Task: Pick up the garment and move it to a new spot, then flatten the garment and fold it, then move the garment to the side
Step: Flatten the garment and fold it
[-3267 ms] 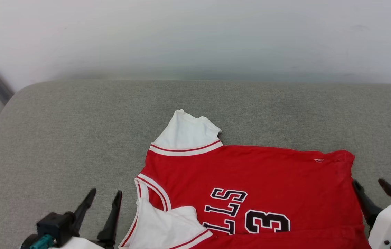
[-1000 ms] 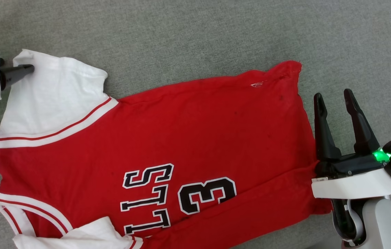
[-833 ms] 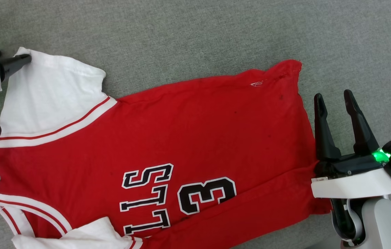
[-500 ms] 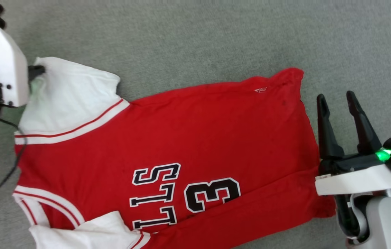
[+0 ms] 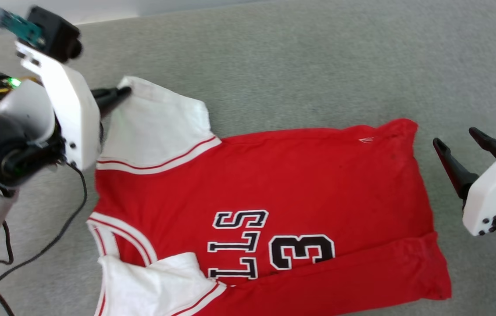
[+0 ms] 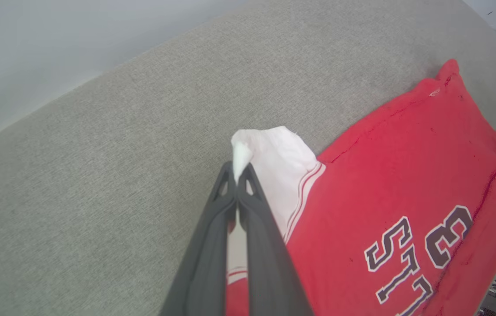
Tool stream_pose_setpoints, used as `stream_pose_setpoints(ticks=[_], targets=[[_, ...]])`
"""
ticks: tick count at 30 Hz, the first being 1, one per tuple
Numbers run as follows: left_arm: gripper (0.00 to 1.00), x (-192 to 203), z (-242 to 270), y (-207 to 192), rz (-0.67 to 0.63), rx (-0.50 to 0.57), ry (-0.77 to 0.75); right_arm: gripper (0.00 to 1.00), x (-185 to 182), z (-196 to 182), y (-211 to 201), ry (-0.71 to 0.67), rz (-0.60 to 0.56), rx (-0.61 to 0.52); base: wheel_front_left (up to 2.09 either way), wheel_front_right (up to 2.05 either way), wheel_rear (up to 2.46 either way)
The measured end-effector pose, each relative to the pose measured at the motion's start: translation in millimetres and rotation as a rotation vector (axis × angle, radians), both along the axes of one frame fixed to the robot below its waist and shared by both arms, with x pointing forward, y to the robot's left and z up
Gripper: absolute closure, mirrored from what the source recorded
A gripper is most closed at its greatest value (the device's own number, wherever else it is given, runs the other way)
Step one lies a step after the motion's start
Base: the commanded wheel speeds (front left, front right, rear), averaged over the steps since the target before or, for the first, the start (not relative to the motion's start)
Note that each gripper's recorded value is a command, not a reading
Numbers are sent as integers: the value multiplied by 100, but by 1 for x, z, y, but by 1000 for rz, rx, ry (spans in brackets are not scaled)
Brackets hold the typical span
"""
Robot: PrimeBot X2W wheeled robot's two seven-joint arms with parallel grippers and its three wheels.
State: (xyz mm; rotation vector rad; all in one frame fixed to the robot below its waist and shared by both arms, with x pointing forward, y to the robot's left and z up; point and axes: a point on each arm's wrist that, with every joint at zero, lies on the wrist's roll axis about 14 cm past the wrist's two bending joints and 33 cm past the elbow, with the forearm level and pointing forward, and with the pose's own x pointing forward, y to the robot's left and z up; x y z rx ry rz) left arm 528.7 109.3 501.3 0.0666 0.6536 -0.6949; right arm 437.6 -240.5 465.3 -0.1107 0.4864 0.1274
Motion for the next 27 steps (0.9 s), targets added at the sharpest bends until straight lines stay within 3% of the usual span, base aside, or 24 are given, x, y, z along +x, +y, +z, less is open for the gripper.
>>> stream_pose_setpoints(ticks=[6,16,27], targets=[[100,-31,22,7,-32,-21,-90,0,15,-9,0,269,48,-62,0,0,0],[100,-66,24,13,-37,-73,-132,0,35,-55,12,539,145,-241,0,0,0],[100,-80,12,16,-14,-89,-133,0,40,-104,25,636,211,-259,0,0,0]])
